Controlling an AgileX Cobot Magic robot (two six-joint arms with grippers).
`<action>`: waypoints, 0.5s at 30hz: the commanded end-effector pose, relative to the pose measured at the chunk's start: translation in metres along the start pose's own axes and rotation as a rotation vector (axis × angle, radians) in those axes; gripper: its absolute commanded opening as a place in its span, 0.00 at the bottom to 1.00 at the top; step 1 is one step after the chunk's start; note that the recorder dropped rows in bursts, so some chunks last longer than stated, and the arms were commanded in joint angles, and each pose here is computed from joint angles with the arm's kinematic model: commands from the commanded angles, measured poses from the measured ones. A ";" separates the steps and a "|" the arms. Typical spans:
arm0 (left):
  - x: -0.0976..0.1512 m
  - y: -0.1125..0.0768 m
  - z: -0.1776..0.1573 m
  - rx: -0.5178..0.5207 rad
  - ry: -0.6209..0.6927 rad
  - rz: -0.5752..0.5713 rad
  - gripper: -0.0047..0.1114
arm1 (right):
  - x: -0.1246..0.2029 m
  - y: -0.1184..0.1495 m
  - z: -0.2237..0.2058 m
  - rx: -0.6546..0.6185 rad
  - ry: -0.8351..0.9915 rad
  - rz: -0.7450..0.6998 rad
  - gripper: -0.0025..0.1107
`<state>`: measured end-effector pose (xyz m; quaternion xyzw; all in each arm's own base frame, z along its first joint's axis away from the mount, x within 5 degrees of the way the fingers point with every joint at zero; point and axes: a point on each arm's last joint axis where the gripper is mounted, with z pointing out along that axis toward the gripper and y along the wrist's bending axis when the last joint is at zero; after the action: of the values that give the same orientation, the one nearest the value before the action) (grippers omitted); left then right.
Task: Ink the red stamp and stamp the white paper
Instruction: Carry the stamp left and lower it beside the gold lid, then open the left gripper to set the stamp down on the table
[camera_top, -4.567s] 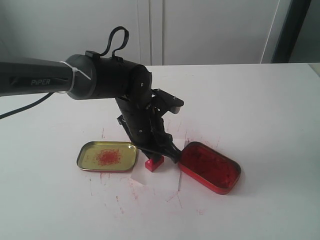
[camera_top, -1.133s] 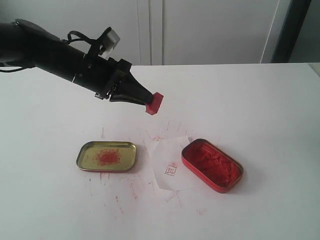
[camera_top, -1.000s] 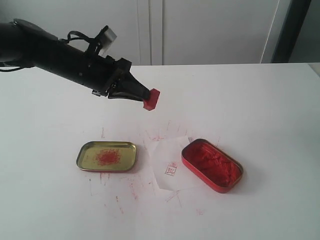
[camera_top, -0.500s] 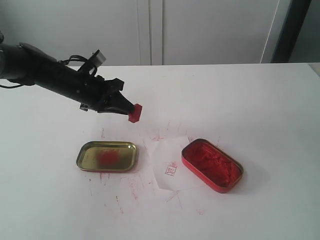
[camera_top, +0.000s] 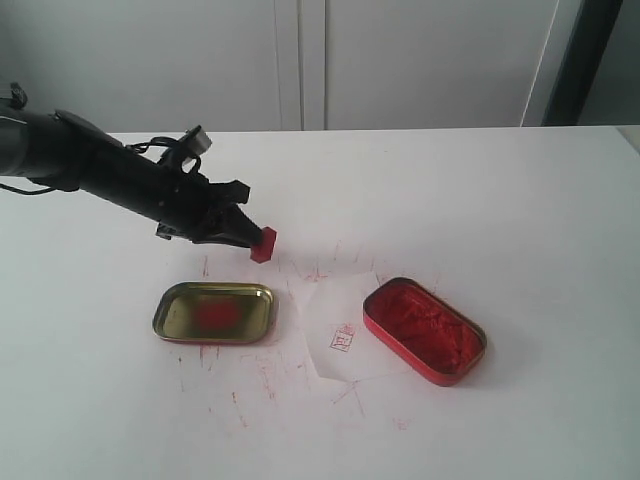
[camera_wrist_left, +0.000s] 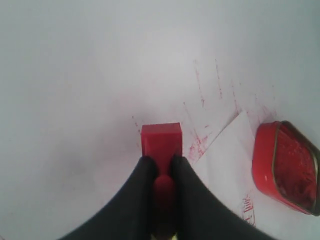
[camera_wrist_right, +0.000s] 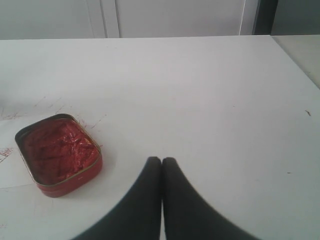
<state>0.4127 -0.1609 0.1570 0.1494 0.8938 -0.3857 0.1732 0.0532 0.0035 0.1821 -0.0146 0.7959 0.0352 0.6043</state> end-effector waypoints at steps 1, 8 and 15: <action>0.005 0.002 -0.001 -0.019 0.052 0.029 0.04 | 0.000 0.000 0.000 0.004 -0.013 -0.007 0.02; 0.008 0.007 -0.002 -0.069 0.085 0.063 0.04 | 0.000 0.000 0.000 0.004 -0.013 -0.007 0.02; 0.007 0.008 -0.002 -0.080 0.074 0.038 0.06 | 0.000 0.000 0.000 0.004 -0.013 -0.007 0.02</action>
<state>0.4098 -0.1549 0.1489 0.1843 0.9091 -0.3390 0.1566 0.0532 0.0035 0.1821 -0.0146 0.7959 0.0352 0.6043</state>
